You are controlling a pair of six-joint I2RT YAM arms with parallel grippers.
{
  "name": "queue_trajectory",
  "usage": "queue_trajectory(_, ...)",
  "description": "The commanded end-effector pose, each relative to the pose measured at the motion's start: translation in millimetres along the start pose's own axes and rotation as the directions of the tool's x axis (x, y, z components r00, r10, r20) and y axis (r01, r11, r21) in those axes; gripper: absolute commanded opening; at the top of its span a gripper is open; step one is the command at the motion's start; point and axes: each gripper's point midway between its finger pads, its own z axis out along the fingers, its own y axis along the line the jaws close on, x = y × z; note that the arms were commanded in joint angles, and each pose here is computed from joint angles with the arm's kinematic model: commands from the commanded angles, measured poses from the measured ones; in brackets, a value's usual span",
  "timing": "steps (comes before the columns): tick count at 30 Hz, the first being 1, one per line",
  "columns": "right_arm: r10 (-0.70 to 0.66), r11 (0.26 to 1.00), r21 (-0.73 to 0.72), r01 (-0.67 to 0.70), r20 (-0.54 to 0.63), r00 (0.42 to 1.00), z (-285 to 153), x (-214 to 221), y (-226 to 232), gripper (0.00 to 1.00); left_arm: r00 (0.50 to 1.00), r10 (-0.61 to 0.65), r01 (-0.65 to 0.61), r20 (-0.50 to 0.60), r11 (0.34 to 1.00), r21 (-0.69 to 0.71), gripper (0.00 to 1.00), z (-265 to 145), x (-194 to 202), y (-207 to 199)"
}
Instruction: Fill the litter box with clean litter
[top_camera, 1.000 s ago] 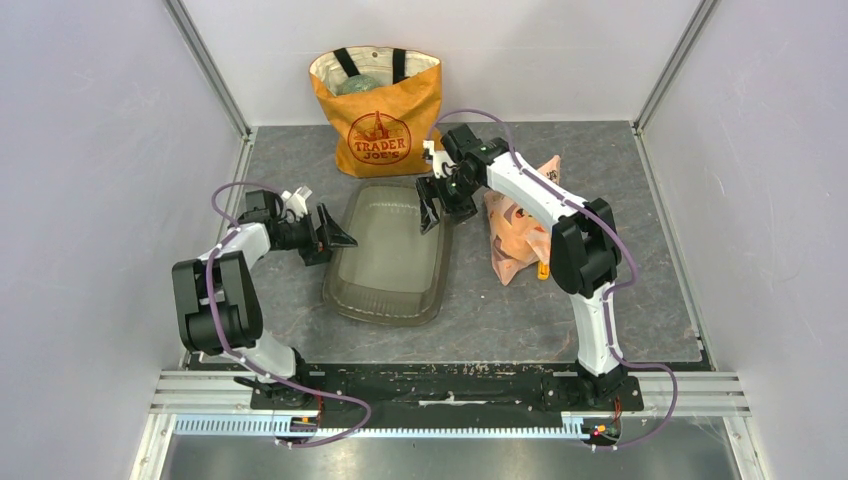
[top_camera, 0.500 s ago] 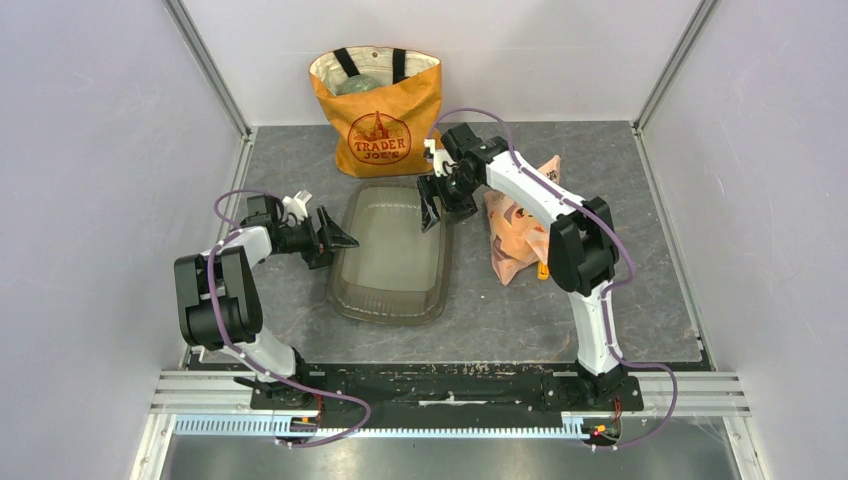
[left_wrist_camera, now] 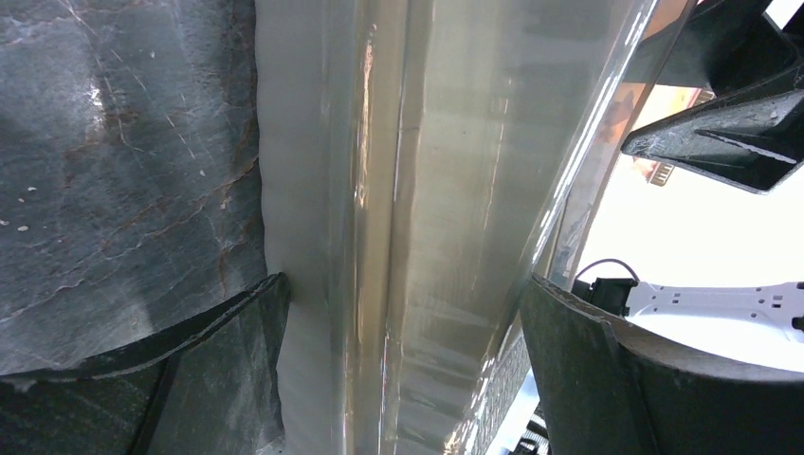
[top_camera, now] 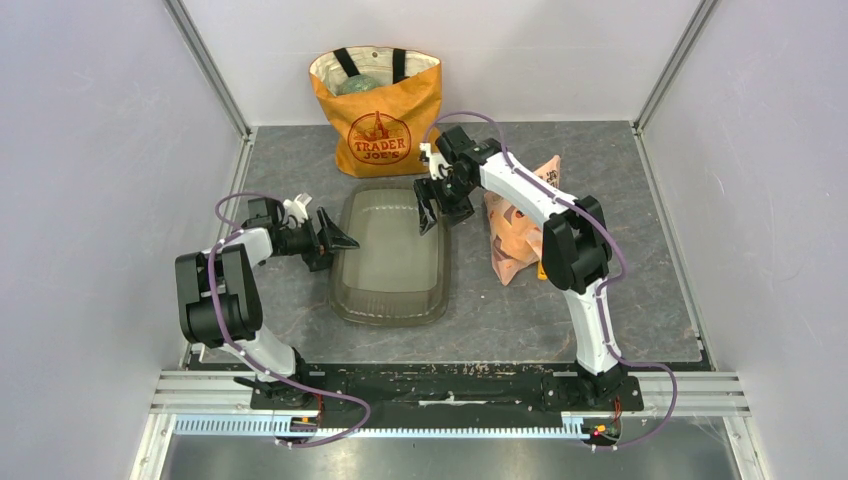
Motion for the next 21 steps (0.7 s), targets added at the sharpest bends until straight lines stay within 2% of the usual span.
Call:
queue_trajectory(1,-0.056,0.996,-0.068,0.056,-0.005,0.998,14.7,0.3,28.2,0.82,0.999,-0.038,0.039,-0.014,0.998,0.058,0.95,3.3,4.9,-12.4)
queue_trajectory(10,-0.136,0.990,-0.029,0.139,0.099,0.986,-28.6,-18.6,37.3,0.97,0.999,0.017,-0.017,0.049,1.000,0.001,0.95,-17.8,-8.6,-13.0)
queue_trajectory(13,-0.163,0.986,-0.016,0.167,0.127,0.978,-42.5,-21.8,41.0,0.97,0.993,0.062,-0.059,0.101,0.998,-0.030,0.96,-30.9,-17.4,-15.8)
queue_trajectory(21,-0.226,0.973,-0.016,0.232,0.171,0.959,-67.8,-23.8,49.6,0.97,0.965,0.218,-0.210,0.144,0.975,-0.070,0.96,-54.7,-29.5,-40.1)
